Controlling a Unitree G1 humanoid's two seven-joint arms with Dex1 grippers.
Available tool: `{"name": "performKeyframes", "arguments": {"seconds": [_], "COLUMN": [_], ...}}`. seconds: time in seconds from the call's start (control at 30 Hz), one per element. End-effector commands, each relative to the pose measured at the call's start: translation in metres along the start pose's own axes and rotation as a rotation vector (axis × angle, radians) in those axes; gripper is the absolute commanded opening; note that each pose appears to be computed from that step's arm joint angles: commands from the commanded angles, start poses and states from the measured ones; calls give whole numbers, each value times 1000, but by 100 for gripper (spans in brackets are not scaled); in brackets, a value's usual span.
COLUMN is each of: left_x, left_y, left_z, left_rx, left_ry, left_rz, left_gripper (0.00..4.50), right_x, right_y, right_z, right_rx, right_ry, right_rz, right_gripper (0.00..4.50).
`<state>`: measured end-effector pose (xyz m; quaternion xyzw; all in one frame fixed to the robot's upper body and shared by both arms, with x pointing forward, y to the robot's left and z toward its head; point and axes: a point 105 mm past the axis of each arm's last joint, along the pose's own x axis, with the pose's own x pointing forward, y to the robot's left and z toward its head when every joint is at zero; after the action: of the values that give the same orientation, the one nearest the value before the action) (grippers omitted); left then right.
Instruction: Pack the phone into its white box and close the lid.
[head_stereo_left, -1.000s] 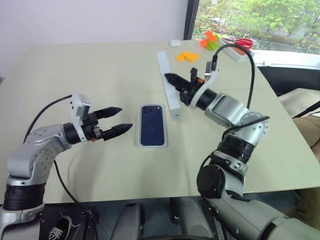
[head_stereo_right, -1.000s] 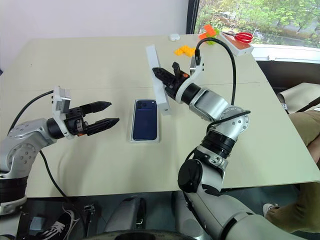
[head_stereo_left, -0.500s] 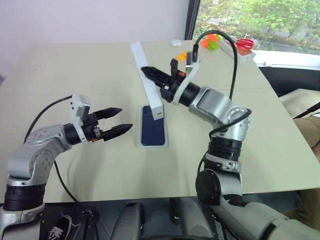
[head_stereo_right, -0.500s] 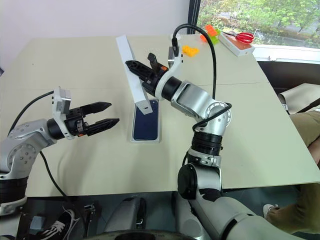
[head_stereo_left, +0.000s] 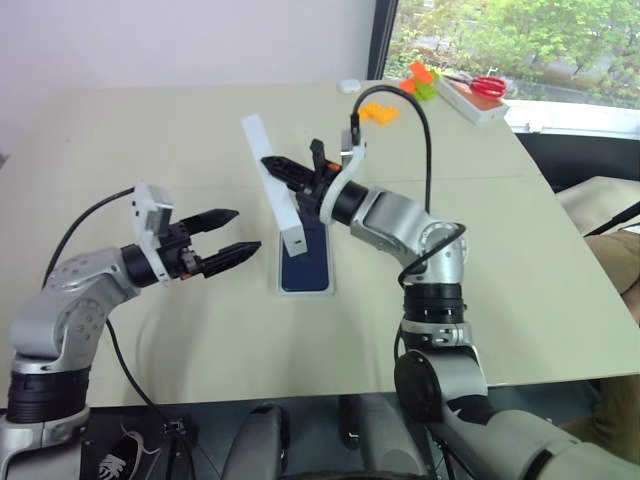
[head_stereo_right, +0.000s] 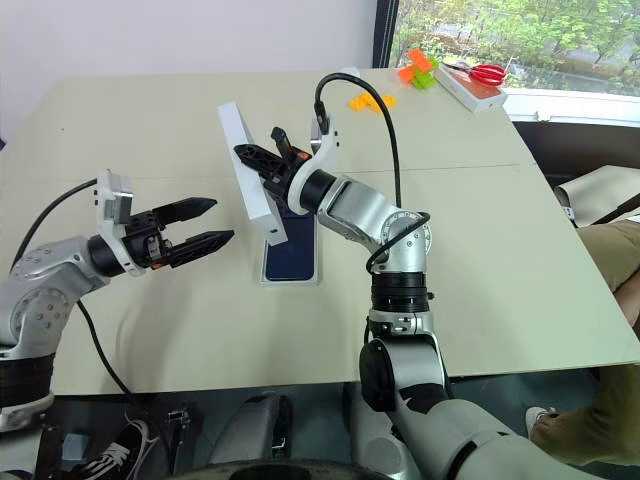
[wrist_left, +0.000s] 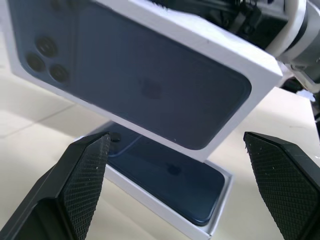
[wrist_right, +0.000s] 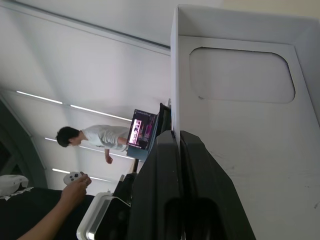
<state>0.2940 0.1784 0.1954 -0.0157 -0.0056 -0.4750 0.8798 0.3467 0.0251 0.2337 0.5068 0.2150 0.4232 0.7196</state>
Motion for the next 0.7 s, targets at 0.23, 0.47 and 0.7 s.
{"name": "performKeyframes", "arguments": {"seconds": [0.23,0.47,0.7], "left_x": [-8,10,24], "left_y": [0,-4,-7], "left_z": [9,-1,-12], "left_rx": [31,9,4], "left_ry": [2,-42,-72], "left_rz": [15,37,83], "left_gripper": [318,10,10], "right_x": [-25,-24,-34], "right_y": [-74,-74,-91], "right_z": [-38,-36,-30], "right_rx": [272,270,232], "right_ry": [-46,-71,-97], "right_rz": [-76,-75,-132], "right_gripper": [0,0,0]}}
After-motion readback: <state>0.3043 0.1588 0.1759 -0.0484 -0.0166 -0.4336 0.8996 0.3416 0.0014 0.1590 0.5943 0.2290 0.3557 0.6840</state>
